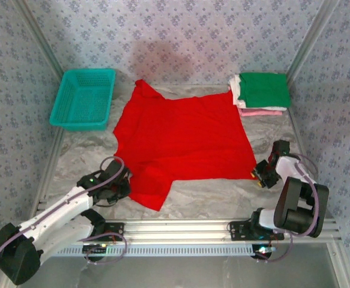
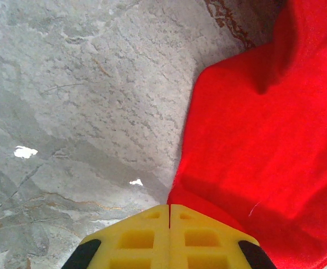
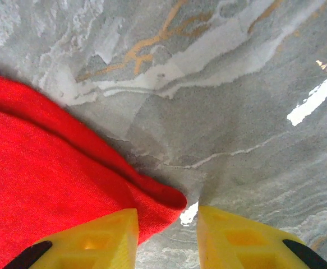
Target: Fold and stack the t-shirts
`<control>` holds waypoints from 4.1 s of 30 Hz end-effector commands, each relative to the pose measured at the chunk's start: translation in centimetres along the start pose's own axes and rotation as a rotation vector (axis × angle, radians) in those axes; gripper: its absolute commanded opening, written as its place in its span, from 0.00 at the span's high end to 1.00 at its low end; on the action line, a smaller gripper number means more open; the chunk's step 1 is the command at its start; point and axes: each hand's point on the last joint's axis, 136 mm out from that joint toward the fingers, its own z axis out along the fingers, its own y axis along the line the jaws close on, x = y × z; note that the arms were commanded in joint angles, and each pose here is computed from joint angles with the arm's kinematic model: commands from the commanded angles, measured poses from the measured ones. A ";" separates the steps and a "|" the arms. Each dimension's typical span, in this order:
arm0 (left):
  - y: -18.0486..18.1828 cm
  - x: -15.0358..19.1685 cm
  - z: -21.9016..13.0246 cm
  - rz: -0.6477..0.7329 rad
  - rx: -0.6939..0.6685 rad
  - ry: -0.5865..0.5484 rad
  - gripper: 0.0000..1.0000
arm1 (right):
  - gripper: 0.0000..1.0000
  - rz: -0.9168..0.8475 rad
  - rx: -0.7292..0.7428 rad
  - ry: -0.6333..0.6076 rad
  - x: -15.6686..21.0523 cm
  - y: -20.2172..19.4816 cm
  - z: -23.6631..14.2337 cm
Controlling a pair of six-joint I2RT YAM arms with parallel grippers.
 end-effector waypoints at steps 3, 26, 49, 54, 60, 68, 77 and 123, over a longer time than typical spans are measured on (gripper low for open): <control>-0.2 -0.5 -0.4 -0.022 0.007 -0.017 1.00 | 0.66 -0.065 -0.116 -0.022 -1.1 3.9 -0.2; 0.5 -0.7 -0.3 -0.059 0.032 -0.054 1.00 | 0.93 -0.079 -0.024 -0.031 -1.5 2.4 0.6; 2.4 -5.9 -20.3 0.043 0.111 -0.464 1.00 | 1.00 -0.150 -0.201 -0.040 6.0 1.4 -7.2; 0.6 -7.3 -21.8 0.173 0.062 -0.467 1.00 | 1.00 -0.205 -0.211 -0.048 6.3 2.0 -7.5; -3.4 -9.2 -18.1 0.312 0.022 -0.427 1.00 | 1.00 -0.277 -0.178 -0.054 5.2 3.9 -6.9; -5.4 -12.2 -16.6 0.438 -0.067 -0.349 1.00 | 0.99 -0.387 -0.103 -0.042 4.0 6.1 -6.6; -7.8 -16.4 -14.7 0.560 -0.112 -0.286 1.00 | 0.94 -0.421 -0.068 -0.026 1.9 8.7 -5.9; -11.9 -30.7 -5.6 0.863 -0.404 -0.185 1.00 | 0.89 -0.394 -0.103 0.051 -1.5 15.3 -2.1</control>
